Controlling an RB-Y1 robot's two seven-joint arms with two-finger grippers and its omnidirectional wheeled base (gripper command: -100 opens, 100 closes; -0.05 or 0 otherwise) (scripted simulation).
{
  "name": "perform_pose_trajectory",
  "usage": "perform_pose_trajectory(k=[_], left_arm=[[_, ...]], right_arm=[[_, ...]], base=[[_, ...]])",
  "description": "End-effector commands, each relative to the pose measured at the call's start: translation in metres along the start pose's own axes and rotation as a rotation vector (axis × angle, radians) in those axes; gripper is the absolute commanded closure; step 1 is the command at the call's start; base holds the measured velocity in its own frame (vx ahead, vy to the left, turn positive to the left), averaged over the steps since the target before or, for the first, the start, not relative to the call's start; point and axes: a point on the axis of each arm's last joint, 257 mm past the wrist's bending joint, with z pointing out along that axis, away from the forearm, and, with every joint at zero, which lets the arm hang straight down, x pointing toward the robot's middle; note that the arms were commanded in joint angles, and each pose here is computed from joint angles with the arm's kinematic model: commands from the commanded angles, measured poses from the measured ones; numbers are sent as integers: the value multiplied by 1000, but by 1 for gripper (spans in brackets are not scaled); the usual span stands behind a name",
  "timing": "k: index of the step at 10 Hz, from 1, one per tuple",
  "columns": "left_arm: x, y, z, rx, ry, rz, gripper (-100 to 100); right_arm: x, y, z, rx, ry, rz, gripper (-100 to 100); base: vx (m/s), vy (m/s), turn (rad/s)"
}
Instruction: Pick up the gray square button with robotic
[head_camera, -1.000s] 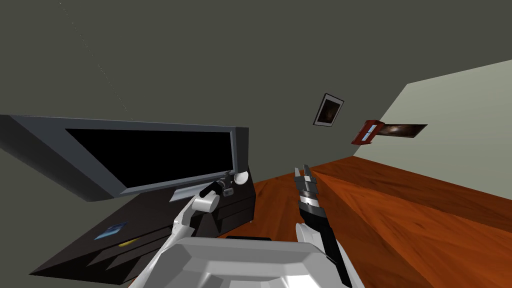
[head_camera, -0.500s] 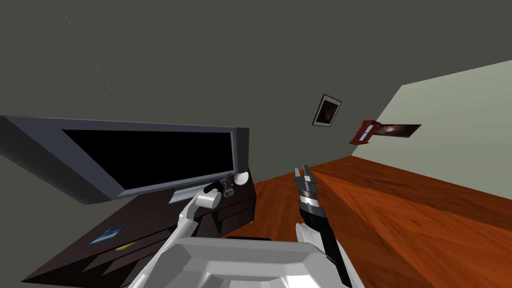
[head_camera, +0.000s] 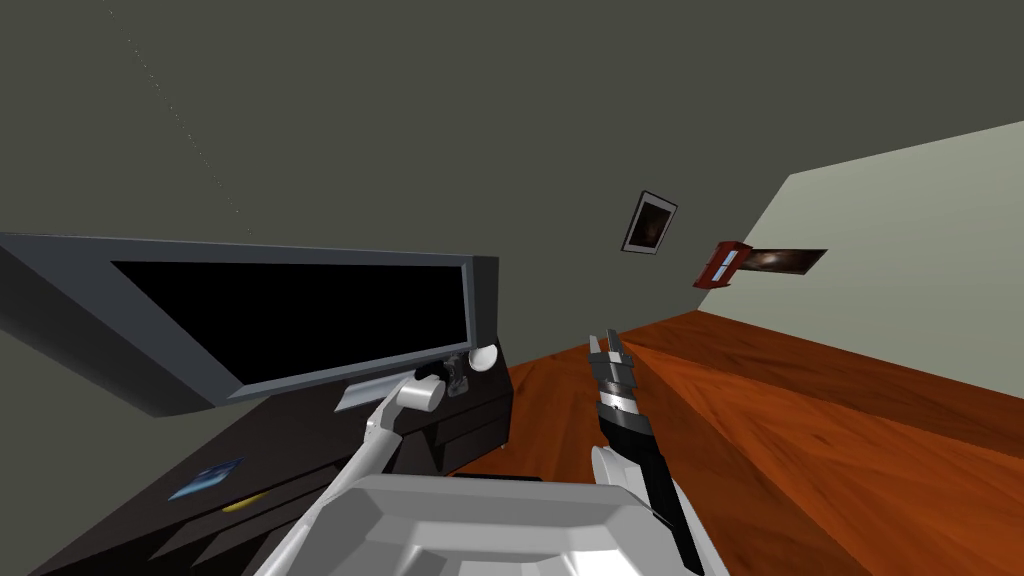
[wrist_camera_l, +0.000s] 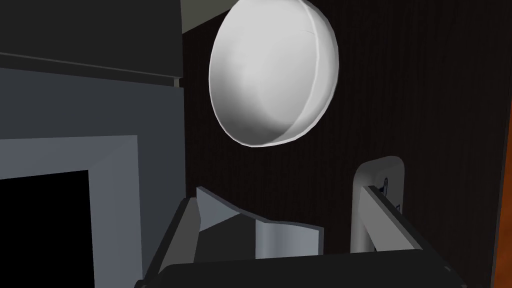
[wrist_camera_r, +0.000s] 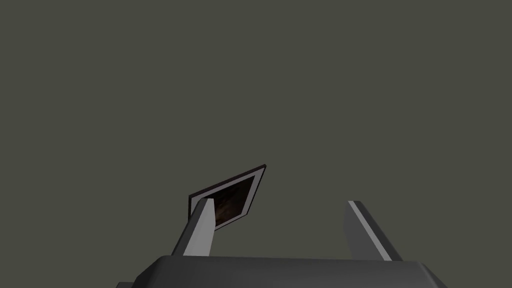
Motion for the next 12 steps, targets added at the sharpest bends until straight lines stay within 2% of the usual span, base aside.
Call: perform_pose_trajectory(k=[1,5,6,7,8,10,11,12], left_arm=[[-4,12,6,-59,-17,-18,-100],[-13,34,12,-169,-54,-45,-100],[-14,38,11,-184,-60,-45,-100],[-17,45,13,-224,-75,-57,-100],[-18,47,13,-231,-78,-57,-100],[-25,61,14,-309,-111,-78,-100],[-26,63,13,-315,-114,-78,-100],[-30,69,12,-351,-131,-86,-100]], right_arm=[[0,0,0,0,0,0,0],[0,0,0,0,0,0,0],[0,0,0,0,0,0,0],[0,0,0,0,0,0,0],[0,0,0,0,0,0,0],[0,0,0,0,0,0,0],[0,0,0,0,0,0,0],[0,0,0,0,0,0,0]], base=[[14,27,-34],[6,26,-26],[6,21,-19],[9,21,-28],[6,18,-16],[8,24,-38],[6,23,-15],[6,19,-22]])
